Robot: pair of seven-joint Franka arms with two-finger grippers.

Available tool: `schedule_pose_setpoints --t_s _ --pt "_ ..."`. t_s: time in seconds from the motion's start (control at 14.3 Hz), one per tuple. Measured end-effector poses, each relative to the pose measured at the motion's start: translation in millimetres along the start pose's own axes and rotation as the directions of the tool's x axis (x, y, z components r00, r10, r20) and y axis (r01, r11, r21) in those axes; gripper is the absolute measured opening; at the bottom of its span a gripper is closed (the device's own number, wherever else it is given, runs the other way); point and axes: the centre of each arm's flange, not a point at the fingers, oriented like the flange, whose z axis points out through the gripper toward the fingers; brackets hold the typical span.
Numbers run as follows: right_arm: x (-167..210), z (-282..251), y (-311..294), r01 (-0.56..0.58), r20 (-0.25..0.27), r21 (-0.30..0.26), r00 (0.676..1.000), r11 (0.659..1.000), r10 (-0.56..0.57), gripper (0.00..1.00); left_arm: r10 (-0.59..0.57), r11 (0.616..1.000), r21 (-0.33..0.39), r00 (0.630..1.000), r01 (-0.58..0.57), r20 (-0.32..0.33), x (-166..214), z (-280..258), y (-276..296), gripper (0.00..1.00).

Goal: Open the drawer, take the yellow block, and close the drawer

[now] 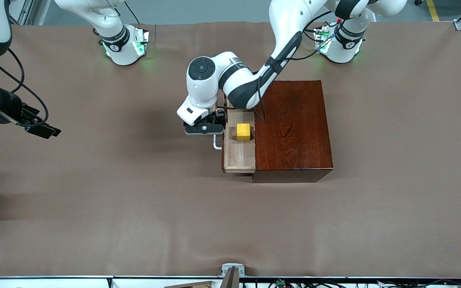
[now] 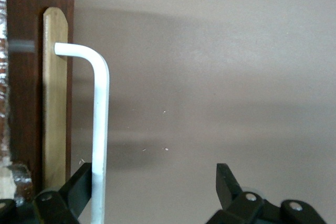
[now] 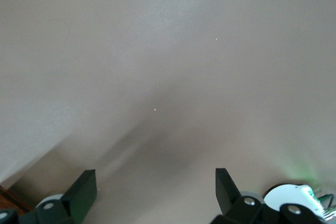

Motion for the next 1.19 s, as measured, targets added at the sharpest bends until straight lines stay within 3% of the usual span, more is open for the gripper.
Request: schedule_pose_setpoints --t_s 0.63,1.19 --pt "-17 4 -20 -0.185 0.033 0.021 0.982 0.982 0.185 1.00 0.010 0.997 -0.074 1.000 -0.012 -0.024 -6 0 12 1.00" --pt "-44 15 -61 -0.430 0.045 0.034 0.903 0.902 0.428 1.00 0.011 0.997 -0.080 1.000 -0.013 -0.026 -7 0 14 1.00"
